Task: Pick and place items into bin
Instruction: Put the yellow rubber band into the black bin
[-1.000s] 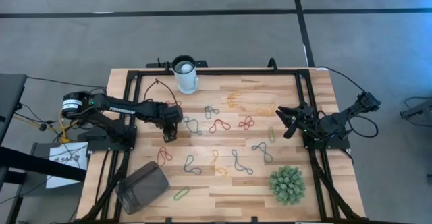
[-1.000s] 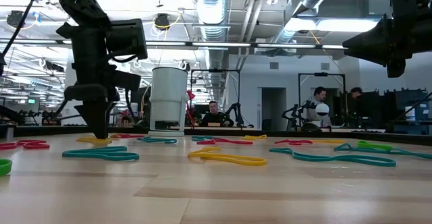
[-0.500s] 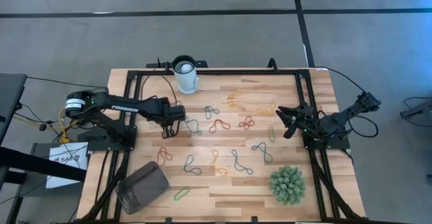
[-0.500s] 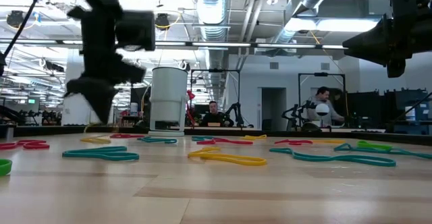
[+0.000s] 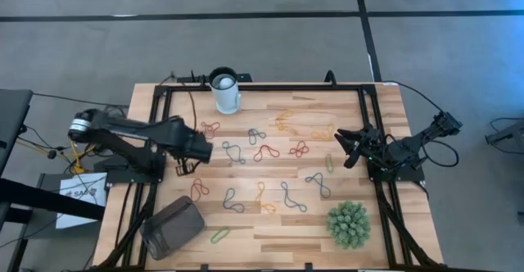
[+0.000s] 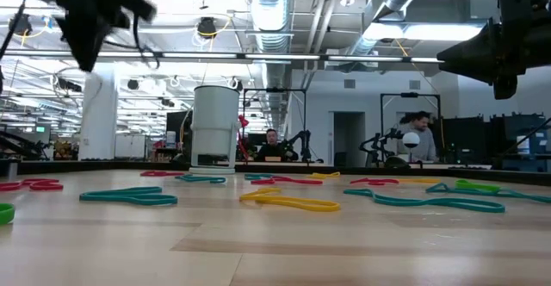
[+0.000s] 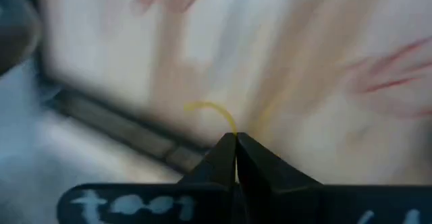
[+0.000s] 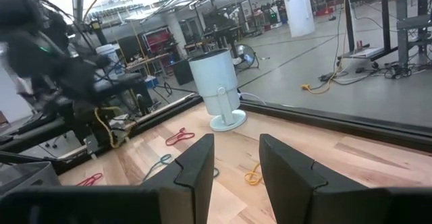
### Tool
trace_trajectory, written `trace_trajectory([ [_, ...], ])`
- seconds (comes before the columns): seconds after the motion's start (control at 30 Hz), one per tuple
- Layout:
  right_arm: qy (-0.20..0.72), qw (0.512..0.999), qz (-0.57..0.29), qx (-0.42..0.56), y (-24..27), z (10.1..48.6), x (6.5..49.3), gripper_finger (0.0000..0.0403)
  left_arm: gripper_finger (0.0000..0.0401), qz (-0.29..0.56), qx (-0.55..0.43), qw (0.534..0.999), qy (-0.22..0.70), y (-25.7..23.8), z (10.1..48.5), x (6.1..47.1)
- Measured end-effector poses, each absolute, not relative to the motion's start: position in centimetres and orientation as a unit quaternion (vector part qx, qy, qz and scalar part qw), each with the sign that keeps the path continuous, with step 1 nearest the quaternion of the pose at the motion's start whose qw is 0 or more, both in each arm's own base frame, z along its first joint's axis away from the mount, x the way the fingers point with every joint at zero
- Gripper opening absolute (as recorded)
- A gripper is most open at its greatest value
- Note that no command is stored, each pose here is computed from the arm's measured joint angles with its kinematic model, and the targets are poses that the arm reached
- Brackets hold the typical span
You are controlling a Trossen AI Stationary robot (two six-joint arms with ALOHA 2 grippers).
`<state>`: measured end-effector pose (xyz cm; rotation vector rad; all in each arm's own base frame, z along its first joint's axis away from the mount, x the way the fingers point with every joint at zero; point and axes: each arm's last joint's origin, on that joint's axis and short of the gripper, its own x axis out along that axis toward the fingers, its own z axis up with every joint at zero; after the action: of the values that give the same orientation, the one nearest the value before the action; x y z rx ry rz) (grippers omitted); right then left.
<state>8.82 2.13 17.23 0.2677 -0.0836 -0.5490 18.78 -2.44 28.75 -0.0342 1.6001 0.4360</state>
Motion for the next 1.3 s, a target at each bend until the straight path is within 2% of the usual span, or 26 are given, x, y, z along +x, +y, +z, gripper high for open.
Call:
trace_trajectory([
  [0.1,-0.041,0.953,-0.27,0.132,2.1,17.2,8.8,0.0113,0.0,0.138,-0.068,0.719,0.678,-4.7,30.5,16.8],
  [0.27,-0.041,0.953,-0.27,0.132,2.1,17.2,8.8,0.0113,0.0,0.129,-0.093,0.739,0.655,-7.4,32.0,12.7],
  [0.37,-0.041,0.953,-0.27,0.132,2.1,17.2,8.8,0.0113,0.0,0.069,-0.089,0.764,0.635,-9.3,32.4,11.1],
  [0.5,-0.041,0.953,-0.27,0.132,2.1,17.2,8.8,0.0113,0.0,-0.007,-0.102,0.795,0.598,-12.1,32.7,10.2],
  [0.67,-0.041,0.953,-0.27,0.132,2.1,17.2,8.8,0.0113,0.0,-0.02,-0.076,0.831,0.551,-14.9,32.1,10.3],
  [1.13,-0.041,0.953,-0.27,0.131,2.1,17.2,8.8,0.0113,0.0,0.054,0.005,0.785,0.617,-21.3,25.4,13.3],
  [1.3,-0.041,0.953,-0.27,0.131,2.1,17.2,8.8,0.0113,0.0,0.05,0.023,0.784,0.618,-22.7,23.6,14.2],
])
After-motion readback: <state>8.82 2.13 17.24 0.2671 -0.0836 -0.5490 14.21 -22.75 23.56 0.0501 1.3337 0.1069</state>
